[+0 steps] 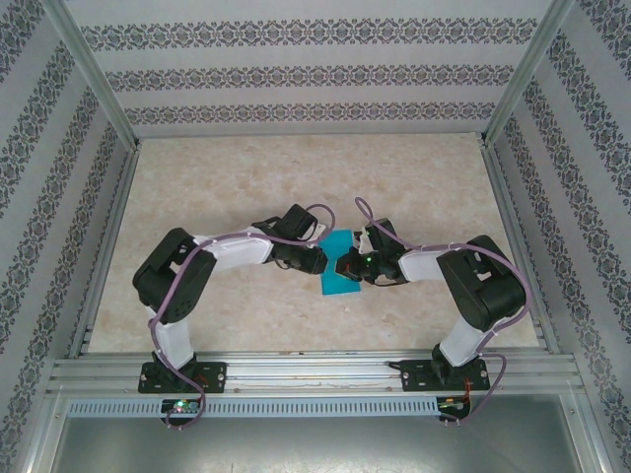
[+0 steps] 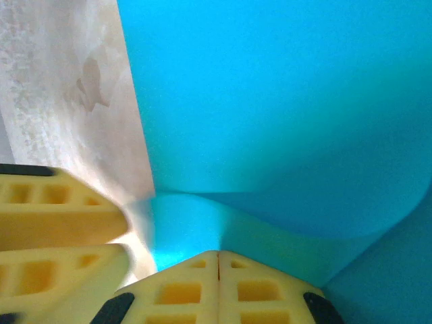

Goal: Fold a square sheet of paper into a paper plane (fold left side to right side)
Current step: Fold the triangle a second time at the center of the table.

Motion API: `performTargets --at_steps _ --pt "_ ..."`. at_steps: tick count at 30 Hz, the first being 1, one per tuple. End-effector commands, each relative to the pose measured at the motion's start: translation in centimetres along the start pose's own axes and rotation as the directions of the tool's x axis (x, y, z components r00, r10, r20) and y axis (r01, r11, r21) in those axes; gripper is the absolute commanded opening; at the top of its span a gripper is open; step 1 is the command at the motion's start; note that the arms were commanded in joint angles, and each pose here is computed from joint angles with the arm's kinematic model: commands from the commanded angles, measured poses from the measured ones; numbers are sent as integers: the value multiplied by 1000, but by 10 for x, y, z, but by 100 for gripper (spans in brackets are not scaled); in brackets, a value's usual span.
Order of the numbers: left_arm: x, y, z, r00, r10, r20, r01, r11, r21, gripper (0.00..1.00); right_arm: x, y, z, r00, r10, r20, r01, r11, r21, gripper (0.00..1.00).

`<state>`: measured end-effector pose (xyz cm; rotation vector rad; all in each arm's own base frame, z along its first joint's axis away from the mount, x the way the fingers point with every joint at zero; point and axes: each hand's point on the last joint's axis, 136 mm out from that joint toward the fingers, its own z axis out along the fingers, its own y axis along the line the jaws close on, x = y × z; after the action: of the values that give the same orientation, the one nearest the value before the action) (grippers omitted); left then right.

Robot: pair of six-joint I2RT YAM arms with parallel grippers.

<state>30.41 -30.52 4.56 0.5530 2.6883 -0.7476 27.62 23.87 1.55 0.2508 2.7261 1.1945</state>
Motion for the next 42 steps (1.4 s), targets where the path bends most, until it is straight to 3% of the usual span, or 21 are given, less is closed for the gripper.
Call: performTargets --at_steps 1,6,11,16,25,42 --pt "-9 -1 -33 998 -20 63 22 999 -24 23 12 -19 3 1000 15 -22 -14 997 73 0" --pt "8 -25 -43 994 -96 44 91 991 99 15 10 -15 1 1000 6 -16 -5 998 60 0" --pt "28 -60 -29 987 -158 -33 161 959 234 9 11 -13 1 1000 2 -20 -1 999 52 0" --pt "31 -70 -13 978 -196 -72 208 934 290 7 12 -13 1 1000 4 -26 -2 998 56 0" --pt "33 -58 14 978 -186 -95 204 945 254 5 15 -15 2 999 5 -35 -3 998 62 0" --pt "51 -38 28 966 -227 -122 247 952 182 4 15 -15 1 999 -1 -40 4 997 72 0"
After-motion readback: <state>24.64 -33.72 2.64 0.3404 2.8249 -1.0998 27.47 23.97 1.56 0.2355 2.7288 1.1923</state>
